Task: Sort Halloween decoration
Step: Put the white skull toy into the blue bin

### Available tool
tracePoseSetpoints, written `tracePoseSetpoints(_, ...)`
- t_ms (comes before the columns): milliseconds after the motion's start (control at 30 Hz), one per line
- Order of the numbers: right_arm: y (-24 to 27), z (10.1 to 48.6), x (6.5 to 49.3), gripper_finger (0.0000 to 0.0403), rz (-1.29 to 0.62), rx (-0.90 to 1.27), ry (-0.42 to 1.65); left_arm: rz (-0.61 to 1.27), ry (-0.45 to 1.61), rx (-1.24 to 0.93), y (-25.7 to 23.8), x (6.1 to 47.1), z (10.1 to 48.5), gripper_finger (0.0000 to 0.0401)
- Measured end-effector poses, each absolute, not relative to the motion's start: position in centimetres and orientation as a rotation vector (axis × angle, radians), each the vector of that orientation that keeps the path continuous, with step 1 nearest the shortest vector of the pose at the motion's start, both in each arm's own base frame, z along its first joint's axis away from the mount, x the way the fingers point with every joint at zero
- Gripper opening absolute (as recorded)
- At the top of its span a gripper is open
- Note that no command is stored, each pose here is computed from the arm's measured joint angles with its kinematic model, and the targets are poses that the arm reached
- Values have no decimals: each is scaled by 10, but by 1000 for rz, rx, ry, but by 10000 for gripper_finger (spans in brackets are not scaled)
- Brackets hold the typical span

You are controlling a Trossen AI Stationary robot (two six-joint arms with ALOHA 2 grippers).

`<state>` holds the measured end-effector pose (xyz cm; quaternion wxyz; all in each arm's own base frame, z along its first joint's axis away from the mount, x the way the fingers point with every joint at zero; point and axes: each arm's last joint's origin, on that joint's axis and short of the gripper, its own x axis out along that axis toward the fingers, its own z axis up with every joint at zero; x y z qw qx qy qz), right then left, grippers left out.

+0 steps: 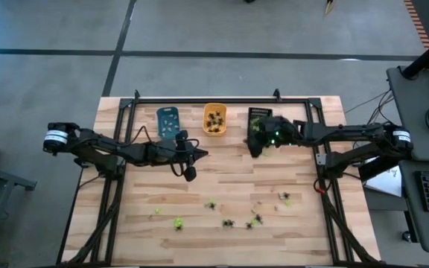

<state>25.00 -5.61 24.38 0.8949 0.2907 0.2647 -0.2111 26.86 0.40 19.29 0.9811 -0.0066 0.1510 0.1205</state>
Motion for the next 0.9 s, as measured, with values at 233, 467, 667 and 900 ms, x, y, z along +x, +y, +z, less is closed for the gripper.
tracePoseSetpoints(233, -22, 234, 260, 125, -239, 712, 658, 242, 272, -17, 4, 270, 196, 0)
tracePoseSetpoints(467, 0, 225, 265, 125, -206, 821, 727, 243, 270, -18, 4, 270, 196, 0)
tracePoseSetpoints(667, 11, 219, 261, 125, -223, 897, 814, 243, 267, -25, 4, 270, 196, 0)
tracePoseSetpoints(900, 25, 212, 254, 125, -276, 967, 921, 243, 267, -26, 4, 270, 196, 0)
